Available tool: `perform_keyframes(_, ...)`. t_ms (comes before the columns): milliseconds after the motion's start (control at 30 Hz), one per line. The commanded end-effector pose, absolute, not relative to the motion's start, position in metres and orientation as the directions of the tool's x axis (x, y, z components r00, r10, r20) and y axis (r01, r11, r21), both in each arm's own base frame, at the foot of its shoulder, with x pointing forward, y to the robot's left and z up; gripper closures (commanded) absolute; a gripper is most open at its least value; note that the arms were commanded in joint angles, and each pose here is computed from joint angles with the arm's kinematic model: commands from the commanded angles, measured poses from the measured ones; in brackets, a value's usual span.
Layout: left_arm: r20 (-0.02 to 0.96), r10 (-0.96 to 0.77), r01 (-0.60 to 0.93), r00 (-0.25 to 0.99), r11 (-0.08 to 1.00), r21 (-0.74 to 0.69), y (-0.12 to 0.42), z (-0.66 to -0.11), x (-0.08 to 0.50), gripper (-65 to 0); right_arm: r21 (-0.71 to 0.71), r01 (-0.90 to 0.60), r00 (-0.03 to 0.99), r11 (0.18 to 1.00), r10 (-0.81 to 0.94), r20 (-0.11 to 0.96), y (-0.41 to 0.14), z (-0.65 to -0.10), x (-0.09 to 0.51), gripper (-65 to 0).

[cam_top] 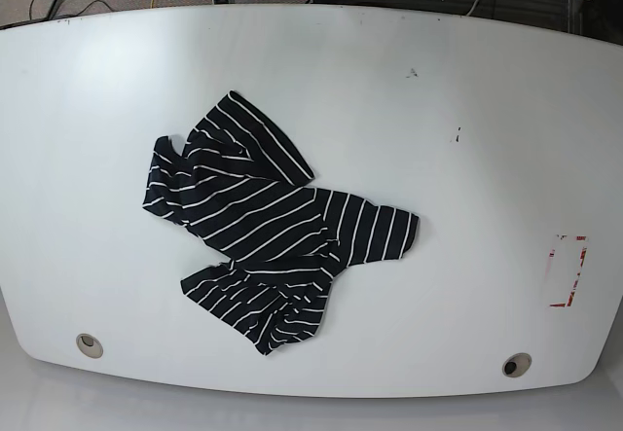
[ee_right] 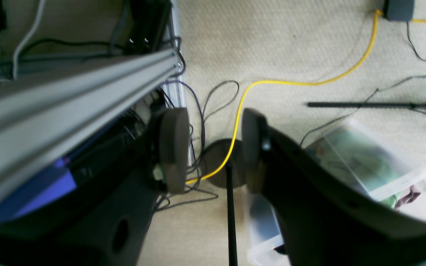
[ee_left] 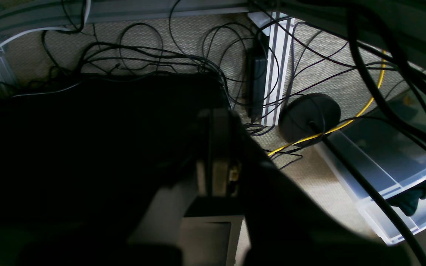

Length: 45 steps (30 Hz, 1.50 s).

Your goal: Layout the t-shirt on the table in an organized manner, then fold the t-shirt properly

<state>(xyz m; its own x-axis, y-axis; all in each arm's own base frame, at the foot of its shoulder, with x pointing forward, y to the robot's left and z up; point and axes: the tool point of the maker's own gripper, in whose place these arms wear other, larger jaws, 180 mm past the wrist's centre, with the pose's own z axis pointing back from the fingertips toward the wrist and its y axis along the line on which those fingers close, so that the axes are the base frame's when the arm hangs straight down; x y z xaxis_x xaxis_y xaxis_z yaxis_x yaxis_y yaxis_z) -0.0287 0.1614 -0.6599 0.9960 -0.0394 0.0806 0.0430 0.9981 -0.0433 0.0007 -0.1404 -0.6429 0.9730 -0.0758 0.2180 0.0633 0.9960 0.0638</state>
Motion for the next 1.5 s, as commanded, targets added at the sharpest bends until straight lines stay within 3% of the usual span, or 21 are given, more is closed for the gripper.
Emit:
perform_keyframes(0,0.079,-0.034,0.037,0.996,0.999,-0.039,0.165,-0.659,-0.037,0.0,0.064,0.067,0.97,0.996,-0.08,0.229,-0.142,-0.642,0.0,-22.4)
perform_keyframes(233,0.206,-0.037,0.045,0.978,0.998,-0.033,0.168,-0.651,-0.036,0.0,0.062,0.069,0.971,0.996,-0.081,0.225,-0.139,-0.637,-0.017,-22.4)
perform_keyframes(700,0.314,-0.092,0.097,0.945,0.995,-0.001,0.181,-0.622,-0.049,0.0,0.035,0.052,0.939,0.998,-0.061,0.338,-0.134,-0.591,-0.027,-22.4)
perform_keyframes(1033,0.417,-0.113,0.091,0.902,0.993,0.073,0.209,-0.568,-0.061,0.0,0.066,0.01,0.931,0.998,-0.034,0.365,-0.128,-0.547,-0.04,-22.4)
perform_keyframes(1467,0.57,-0.19,0.113,0.799,0.979,0.167,0.229,-0.48,-0.035,0.0,0.019,-0.034,0.906,0.999,0.023,0.423,-0.145,-0.487,-0.048,-22.4)
